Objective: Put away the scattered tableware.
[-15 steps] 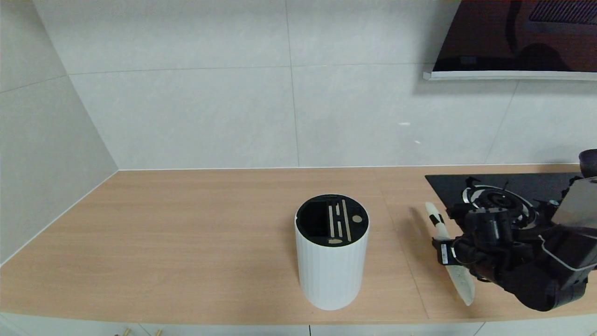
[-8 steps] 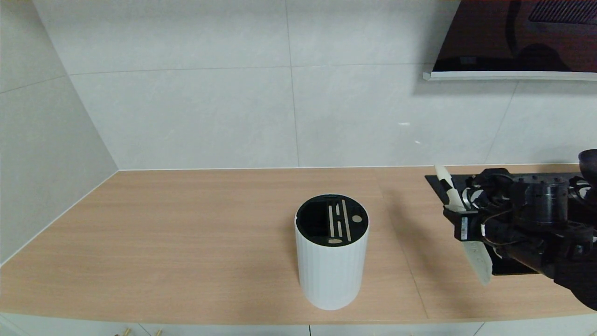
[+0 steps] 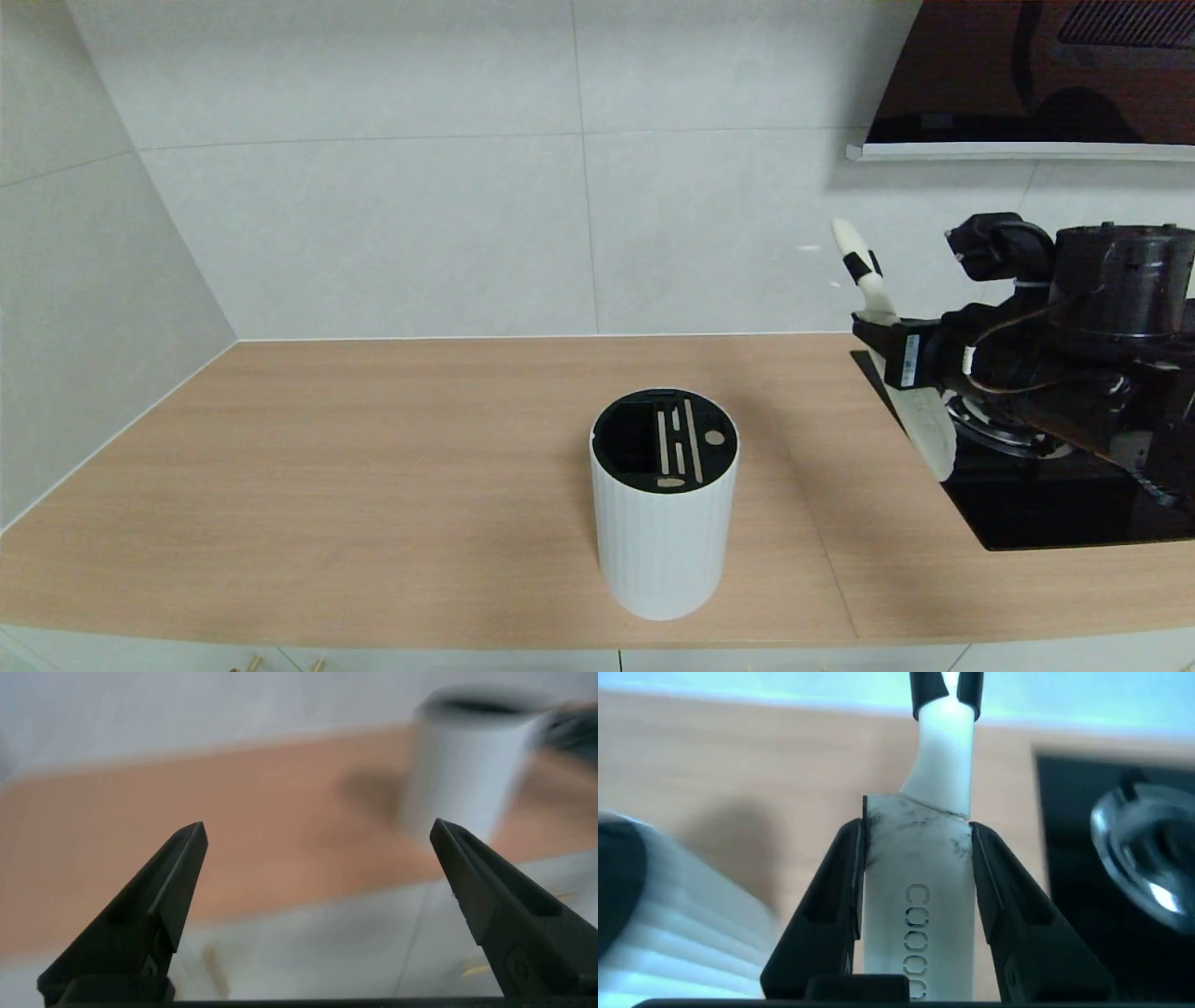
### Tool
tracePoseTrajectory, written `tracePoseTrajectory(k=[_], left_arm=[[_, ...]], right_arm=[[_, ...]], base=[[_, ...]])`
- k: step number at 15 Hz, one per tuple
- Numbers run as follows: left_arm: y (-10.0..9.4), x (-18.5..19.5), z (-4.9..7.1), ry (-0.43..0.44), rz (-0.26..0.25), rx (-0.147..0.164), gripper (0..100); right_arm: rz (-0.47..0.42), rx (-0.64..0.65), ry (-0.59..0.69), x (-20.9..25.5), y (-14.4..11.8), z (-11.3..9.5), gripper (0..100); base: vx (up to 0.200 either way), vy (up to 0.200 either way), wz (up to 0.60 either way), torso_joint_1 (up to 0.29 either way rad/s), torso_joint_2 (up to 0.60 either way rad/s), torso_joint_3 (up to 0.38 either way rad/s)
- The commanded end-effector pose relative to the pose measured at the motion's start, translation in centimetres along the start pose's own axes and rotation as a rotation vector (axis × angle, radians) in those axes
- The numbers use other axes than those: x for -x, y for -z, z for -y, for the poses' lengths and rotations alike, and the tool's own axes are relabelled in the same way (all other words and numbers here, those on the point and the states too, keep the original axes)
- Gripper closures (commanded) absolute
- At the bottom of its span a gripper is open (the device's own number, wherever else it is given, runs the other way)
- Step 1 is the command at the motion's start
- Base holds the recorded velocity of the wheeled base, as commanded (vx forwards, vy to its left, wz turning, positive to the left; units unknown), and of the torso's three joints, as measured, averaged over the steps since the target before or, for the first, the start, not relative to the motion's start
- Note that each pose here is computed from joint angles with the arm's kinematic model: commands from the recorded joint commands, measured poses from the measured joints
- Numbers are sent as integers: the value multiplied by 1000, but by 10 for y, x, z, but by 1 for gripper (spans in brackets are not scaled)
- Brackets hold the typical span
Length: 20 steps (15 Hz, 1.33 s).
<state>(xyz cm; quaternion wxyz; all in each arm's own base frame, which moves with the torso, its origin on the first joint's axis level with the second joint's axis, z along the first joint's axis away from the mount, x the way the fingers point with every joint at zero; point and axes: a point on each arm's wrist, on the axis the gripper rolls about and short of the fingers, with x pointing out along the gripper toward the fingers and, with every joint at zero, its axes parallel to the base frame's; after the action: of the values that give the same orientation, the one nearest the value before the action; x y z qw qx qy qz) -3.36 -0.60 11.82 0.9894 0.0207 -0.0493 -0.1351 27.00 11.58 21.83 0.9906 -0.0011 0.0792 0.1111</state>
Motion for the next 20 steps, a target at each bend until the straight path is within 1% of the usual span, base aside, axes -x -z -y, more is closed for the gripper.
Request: tracePoseTrajectory(k=[1,2,3,4,5,6,7,8,9,10,11,12,13,14,15,17,18,20], left_arm=[[-94,-57,-14,226,-130,53,0],[-110,-87,-20,293,-186,81,0],[-117,-111,-25,321,-225,94,0],[-124,-143,-25,374,-257,105,0],[-123,-183,-15,446,-287,131,0],[-118,-199,-11,452,-301,152,0],[-106,-235,-1,458,-279,210,0],[-100,-243,4,467,-274,229,0],[-85,-256,17,468,-256,317,0],[-71,-269,30,505,-254,423,0],[-66,-280,45,545,-238,496,0],[-63,-287,56,575,-220,571,0],[-62,-290,63,595,-211,620,0],[-63,-292,70,625,-205,685,0],[-63,-292,73,640,-213,723,0],[-64,-289,79,668,-234,768,0],[-63,-288,82,675,-244,778,0],[-63,-290,83,673,-246,779,0]], right_arm=[[82,-4,-103,12,-25,-29,100],[89,-1,-149,18,-26,-41,100],[91,2,-184,24,-26,-50,100],[86,8,-222,29,-24,-60,100],[65,19,-257,34,-16,-70,100],[57,24,-275,37,-13,-75,100],[40,38,-333,46,-6,-91,100],[37,42,-350,48,-4,-95,100],[21,52,-399,56,2,-108,100],[9,60,-433,60,6,-117,100],[-5,66,-454,61,11,-124,100],[-16,68,-472,60,16,-132,100],[-21,66,-474,57,19,-135,100],[-11,59,-470,55,22,-141,100],[-3,60,-471,55,24,-148,100],[12,55,-474,56,28,-156,100],[20,52,-471,57,27,-158,100],[29,48,-480,61,25,-160,100]], base=[[0,0,0,0,0,0],[0,0,0,0,0,0],[0,0,0,0,0,0],[0,0,0,0,0,0],[0,0,0,0,0,0],[0,0,0,0,0,0],[0,0,0,0,0,0],[0,0,0,0,0,0],[0,0,0,0,0,0],[0,0,0,0,0,0],[0,0,0,0,0,0],[0,0,0,0,0,0],[0,0,0,0,0,0],[0,0,0,0,0,0],[0,0,0,0,0,0],[0,0,0,0,0,0],[0,0,0,0,0,0],[0,0,0,0,0,0]])
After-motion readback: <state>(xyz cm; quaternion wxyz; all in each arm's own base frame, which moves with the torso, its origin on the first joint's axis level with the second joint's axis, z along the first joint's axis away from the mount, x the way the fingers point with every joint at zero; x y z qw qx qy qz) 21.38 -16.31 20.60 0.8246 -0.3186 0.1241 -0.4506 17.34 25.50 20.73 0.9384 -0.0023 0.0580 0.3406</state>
